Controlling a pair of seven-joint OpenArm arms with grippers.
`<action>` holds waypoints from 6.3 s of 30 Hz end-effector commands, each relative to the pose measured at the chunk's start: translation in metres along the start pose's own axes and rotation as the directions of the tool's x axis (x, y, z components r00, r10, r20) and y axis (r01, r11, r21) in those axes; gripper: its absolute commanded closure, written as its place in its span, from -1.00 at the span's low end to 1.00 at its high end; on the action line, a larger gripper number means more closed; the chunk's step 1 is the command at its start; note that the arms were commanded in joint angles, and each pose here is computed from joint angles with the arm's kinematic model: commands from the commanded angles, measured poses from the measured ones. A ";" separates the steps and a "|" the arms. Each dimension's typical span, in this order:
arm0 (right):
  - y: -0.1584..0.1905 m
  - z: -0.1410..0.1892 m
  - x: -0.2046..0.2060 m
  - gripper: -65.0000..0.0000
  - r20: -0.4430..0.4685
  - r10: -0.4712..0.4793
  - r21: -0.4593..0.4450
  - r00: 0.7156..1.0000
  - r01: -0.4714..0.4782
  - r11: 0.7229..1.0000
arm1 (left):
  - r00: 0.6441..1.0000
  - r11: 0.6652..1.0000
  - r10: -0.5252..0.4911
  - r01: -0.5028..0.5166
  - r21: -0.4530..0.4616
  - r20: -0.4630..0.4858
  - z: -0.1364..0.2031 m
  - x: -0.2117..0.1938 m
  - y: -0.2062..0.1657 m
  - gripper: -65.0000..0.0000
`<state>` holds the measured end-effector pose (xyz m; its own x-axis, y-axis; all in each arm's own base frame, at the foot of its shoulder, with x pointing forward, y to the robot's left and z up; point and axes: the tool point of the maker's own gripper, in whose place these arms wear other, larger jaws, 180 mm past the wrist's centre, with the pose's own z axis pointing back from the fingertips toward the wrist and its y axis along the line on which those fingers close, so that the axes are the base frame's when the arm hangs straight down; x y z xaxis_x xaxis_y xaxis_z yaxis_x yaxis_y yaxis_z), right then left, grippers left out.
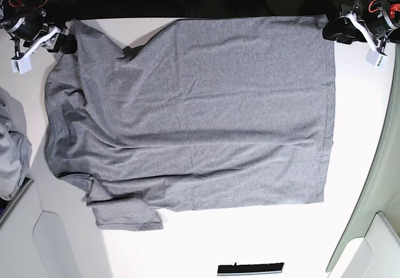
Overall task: Layout the t-shirt on the table in an organized manner, then fold the t-shirt properly
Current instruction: 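Lift the shoulder corners and fold them over toward the hem, then grasp the folded edge corners with both grippers, then grasp the hem corners and fold the hem over onto the shirt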
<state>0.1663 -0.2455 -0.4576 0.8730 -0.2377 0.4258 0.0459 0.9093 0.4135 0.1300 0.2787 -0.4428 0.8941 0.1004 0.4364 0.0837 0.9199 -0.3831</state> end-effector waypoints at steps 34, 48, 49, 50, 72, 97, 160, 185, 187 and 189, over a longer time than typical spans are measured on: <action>0.014 0.012 0.020 1.00 0.051 0.029 0.078 0.998 -0.032 0.996 | 0.979 0.979 -0.200 0.201 -0.025 0.038 -0.018 0.014 -0.023 1.00; 0.022 0.087 0.076 1.00 0.254 0.183 -0.032 0.950 -0.181 0.983 | 0.950 0.956 -0.268 0.283 -0.080 0.160 0.030 0.089 -0.054 1.00; 0.020 0.092 0.080 1.00 0.268 0.187 -0.044 0.945 -0.182 0.982 | 0.948 0.956 -0.268 0.284 -0.072 0.171 0.034 0.093 -0.052 1.00; 0.019 0.096 0.084 1.00 0.282 0.192 -0.056 0.940 -0.183 0.981 | 0.947 0.958 -0.263 0.278 -0.061 0.184 0.038 0.097 -0.049 1.00; 0.028 0.065 0.166 1.00 0.428 0.218 -0.052 0.877 -0.217 0.975 | 0.872 0.951 -0.310 0.291 0.108 0.379 0.057 0.169 -0.013 1.00; -0.018 0.054 0.193 -0.04 0.465 0.048 -0.045 0.884 -0.031 0.999 | 0.972 0.994 -0.032 0.056 -0.096 0.232 -0.009 0.159 0.002 0.20; -0.036 0.049 0.038 1.00 0.241 -0.090 -0.071 0.966 0.111 0.991 | 0.993 0.998 -0.049 0.053 -0.039 0.107 -0.003 0.050 -0.010 1.00; -0.030 0.128 0.187 0.25 0.592 0.133 -0.184 0.795 -0.028 0.983 | 0.856 0.947 -0.309 0.316 0.053 0.415 0.038 0.202 -0.031 0.14; -0.030 0.117 0.204 0.25 0.604 0.135 -0.179 0.785 -0.032 0.983 | 0.858 0.950 -0.300 0.310 0.046 0.418 0.028 0.212 -0.029 0.11; -0.031 0.097 0.220 0.25 0.591 0.149 -0.184 0.793 -0.047 0.982 | 0.858 0.948 -0.304 0.315 0.043 0.413 0.014 0.223 -0.028 0.11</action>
<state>0.2985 -0.3540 -0.3230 0.4784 -0.2729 0.8347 0.1130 0.9617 0.2497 0.3093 0.2762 -0.3461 0.6170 -0.0396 0.7860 0.3266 0.9216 -0.2099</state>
